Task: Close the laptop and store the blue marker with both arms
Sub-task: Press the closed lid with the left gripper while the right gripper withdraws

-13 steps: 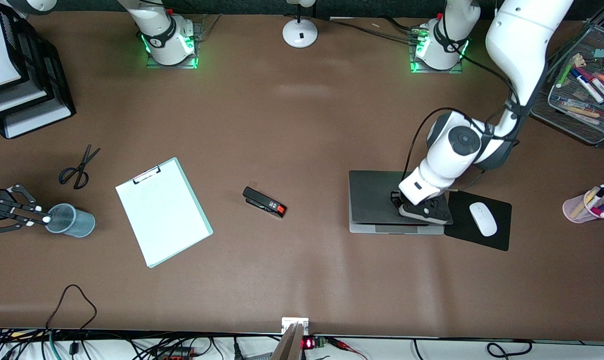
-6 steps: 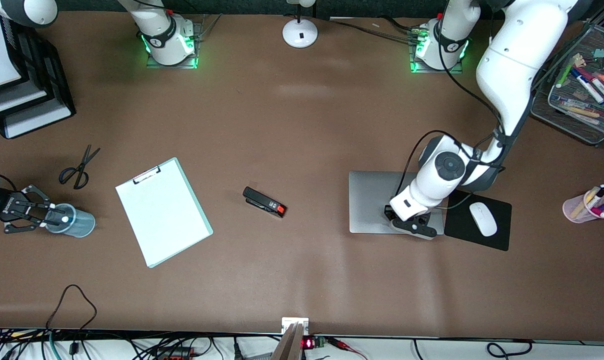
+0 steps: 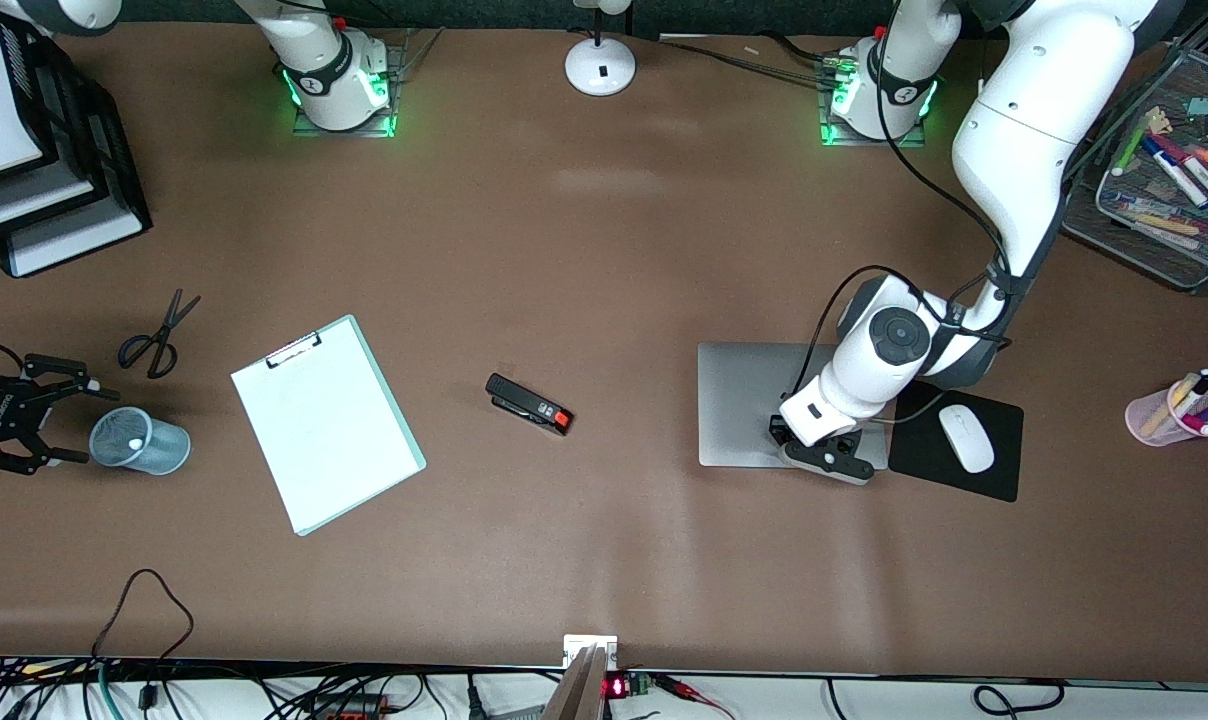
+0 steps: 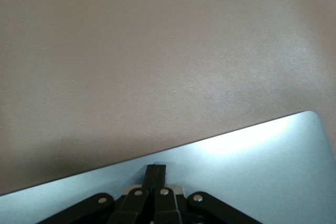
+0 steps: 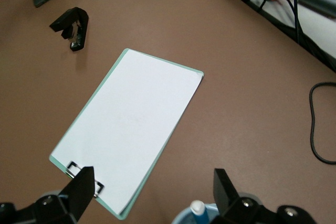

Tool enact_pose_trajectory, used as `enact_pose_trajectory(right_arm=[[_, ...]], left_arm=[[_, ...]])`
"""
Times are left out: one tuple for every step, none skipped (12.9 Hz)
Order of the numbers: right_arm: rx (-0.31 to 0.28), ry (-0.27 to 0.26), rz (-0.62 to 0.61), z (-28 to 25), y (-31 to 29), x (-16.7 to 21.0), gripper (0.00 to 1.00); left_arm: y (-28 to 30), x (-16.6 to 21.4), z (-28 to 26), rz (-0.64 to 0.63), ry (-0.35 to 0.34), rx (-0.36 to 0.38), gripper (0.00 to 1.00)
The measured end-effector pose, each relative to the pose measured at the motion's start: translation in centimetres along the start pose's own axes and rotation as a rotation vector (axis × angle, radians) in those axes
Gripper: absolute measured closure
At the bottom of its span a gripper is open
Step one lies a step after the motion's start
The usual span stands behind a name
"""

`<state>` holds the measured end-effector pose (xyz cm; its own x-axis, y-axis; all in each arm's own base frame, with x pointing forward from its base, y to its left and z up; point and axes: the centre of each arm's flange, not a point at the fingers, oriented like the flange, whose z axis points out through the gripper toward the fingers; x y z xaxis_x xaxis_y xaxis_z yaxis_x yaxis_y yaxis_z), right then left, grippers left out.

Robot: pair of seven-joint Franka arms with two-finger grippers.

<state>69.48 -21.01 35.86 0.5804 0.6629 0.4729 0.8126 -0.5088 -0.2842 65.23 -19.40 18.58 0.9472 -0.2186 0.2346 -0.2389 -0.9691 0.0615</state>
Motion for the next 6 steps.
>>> enact_pose_trajectory(right_arm=[[-0.024, -0.058, 0.062, -0.2, -1.4, 3.1, 0.0], [-0.051, -0.111, 0.121, -0.3, -3.0, 6.2, 0.0], [-0.079, -0.155, 0.176, -0.3, -4.7, 8.9, 0.0], [-0.106, -0.184, 0.235, -0.4, -6.1, 11.1, 0.0], [-0.127, -0.204, 0.299, -0.5, -7.4, 12.8, 0.0], [-0.141, -0.235, 0.359, -0.6, -8.7, 14.0, 0.0]], left_arm=[[-0.4, 0.2, -0.1, -0.004, 0.0, 0.004, 0.99], [-0.7, 0.4, -0.4, -0.008, -0.007, 0.011, 0.99], [-0.9, 0.7, -1.0, -0.009, -0.02, 0.022, 0.99], [-1.1, 1.1, -1.9, -0.008, -0.036, 0.037, 0.99], [-1.2, 1.5, -3.2, -0.008, -0.059, 0.057, 0.99], [-1.4, 1.9, -5.0, -0.007, -0.084, 0.082, 0.99]])
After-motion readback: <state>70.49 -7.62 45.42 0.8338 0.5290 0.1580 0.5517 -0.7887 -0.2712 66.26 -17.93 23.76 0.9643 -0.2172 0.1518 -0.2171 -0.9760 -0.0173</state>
